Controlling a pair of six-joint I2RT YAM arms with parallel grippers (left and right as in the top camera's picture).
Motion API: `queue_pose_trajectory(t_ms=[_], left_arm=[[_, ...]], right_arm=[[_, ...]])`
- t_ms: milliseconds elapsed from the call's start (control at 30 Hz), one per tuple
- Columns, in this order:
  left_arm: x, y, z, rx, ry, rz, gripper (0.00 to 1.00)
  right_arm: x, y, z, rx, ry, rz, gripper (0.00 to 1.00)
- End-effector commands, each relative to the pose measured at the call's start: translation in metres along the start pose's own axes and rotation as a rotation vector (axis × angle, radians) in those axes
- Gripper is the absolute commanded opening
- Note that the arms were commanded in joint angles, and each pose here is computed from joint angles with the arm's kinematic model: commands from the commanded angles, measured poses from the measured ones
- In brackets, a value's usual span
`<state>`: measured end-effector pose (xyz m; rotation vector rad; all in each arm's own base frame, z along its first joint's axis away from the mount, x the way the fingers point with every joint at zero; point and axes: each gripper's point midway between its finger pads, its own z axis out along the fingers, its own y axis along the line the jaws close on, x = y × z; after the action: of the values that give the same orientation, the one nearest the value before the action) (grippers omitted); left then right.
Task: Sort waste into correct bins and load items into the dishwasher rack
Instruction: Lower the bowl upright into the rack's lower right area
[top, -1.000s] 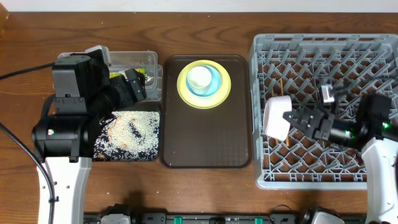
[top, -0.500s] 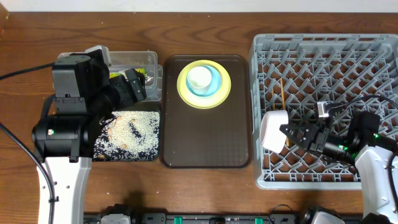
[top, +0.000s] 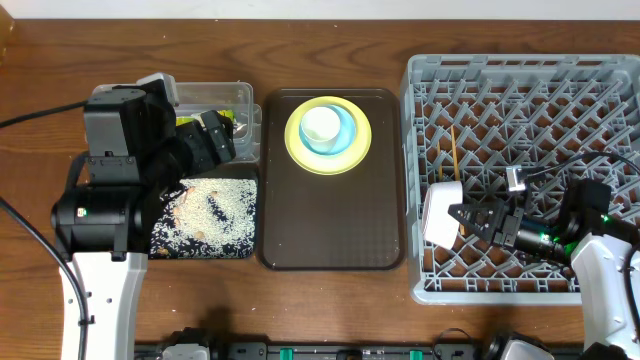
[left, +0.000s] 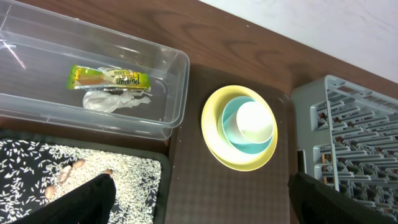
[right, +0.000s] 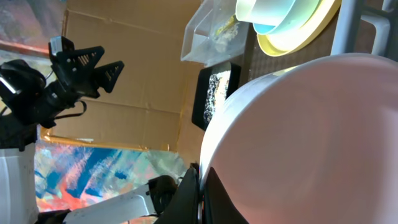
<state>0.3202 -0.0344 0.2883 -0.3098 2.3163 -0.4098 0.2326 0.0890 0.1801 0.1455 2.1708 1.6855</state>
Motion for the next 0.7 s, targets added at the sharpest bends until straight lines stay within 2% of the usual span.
queue_pose_trajectory(t_ms=[0,233,667], left_arm=[[-0.004,0.002,0.0,-0.014,-0.01,0.007,0.92],[-0.004,0.002,0.0,-0.014,-0.01,0.007,0.92],[-0.004,0.002,0.0,-0.014,-0.01,0.007,0.92]], right_arm=[[0.008,-0.024,-0.002,0.135,0.035,-0.018,0.01],[0.013,-0.042,-0.006,0.245,0.062,-0.016,0.01],[0.018,-0.054,-0.01,0.319,0.088,0.001,0.02]])
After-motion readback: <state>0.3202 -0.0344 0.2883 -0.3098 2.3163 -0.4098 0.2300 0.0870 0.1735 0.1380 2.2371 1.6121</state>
